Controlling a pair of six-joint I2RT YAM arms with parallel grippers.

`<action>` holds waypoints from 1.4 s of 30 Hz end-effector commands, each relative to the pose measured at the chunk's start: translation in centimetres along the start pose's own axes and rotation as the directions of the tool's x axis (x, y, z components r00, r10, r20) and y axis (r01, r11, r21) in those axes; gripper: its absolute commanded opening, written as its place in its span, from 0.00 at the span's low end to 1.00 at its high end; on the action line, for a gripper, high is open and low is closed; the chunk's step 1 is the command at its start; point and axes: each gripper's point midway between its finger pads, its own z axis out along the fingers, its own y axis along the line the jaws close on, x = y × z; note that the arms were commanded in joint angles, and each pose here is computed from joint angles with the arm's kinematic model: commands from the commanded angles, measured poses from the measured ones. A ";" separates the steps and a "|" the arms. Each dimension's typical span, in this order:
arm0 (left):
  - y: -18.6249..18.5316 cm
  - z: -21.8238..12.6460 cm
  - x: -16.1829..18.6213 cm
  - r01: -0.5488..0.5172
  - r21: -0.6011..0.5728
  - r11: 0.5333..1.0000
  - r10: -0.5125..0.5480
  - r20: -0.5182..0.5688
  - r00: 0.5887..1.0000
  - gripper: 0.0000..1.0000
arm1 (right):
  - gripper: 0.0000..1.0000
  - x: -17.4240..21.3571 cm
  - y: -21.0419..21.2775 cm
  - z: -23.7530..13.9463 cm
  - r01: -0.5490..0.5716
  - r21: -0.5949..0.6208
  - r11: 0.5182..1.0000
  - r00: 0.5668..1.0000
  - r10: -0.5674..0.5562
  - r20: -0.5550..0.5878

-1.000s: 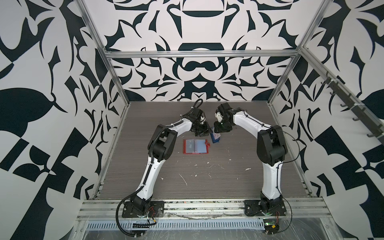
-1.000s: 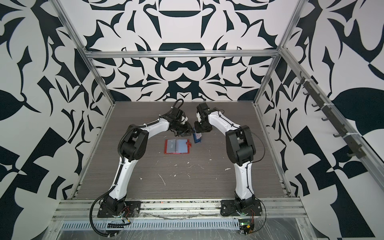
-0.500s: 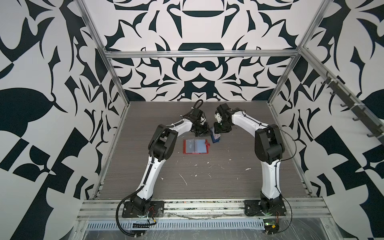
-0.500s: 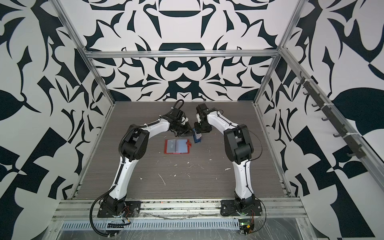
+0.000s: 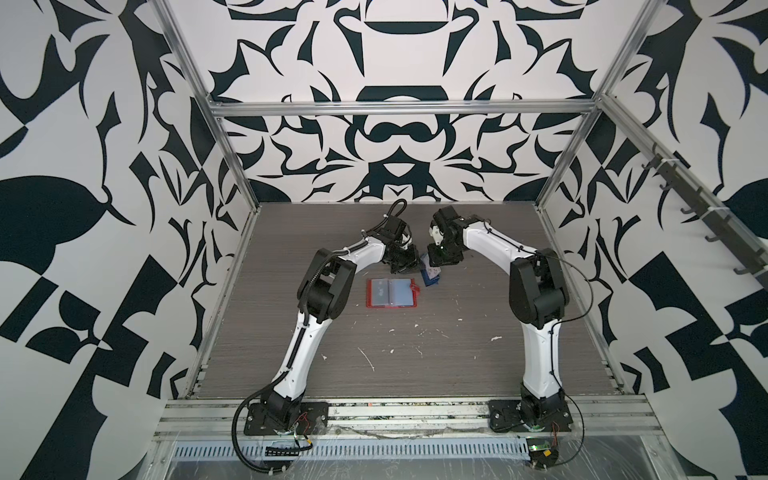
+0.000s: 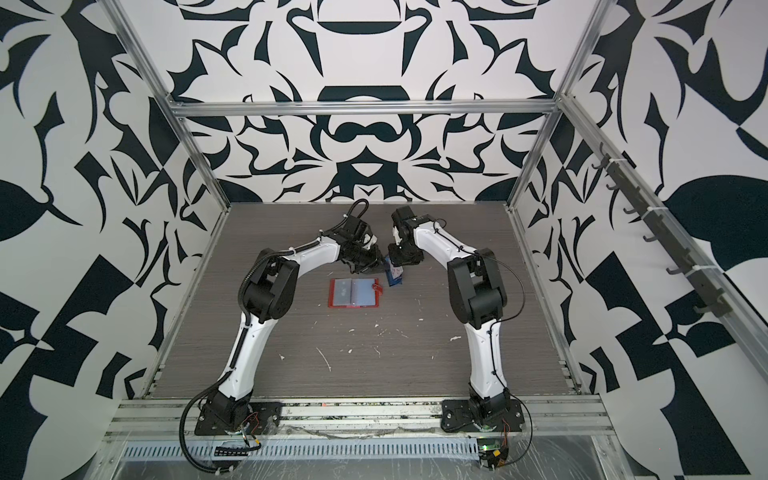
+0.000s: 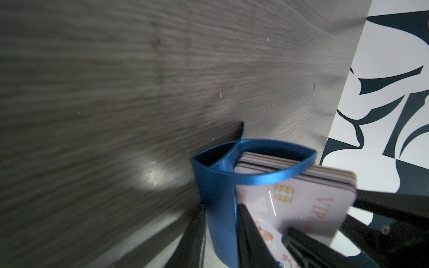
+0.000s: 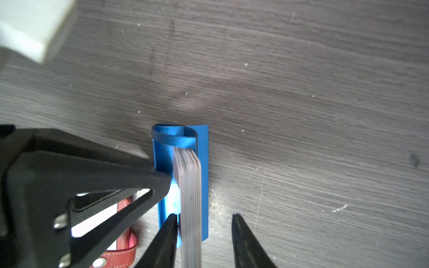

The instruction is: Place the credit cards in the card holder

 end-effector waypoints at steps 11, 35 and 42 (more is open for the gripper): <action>4.0 1.7 1.5 0.055 -0.112 0.992 -0.061 -0.050 0.997 0.26 | 0.40 -1.2 -0.4 -2.8 0.005 0.038 0.999 0.999 -0.007 0.047; 4.7 1.7 1.7 0.051 -0.142 0.989 -0.058 -0.048 0.997 0.25 | 0.35 -1.1 -0.6 -3.8 -0.001 -0.006 1.000 0.999 0.002 0.047; 4.7 1.6 1.6 0.052 -0.143 0.988 -0.059 -0.046 0.997 0.25 | 0.33 -1.2 -0.5 -4.5 0.000 -0.010 1.000 0.998 0.001 0.059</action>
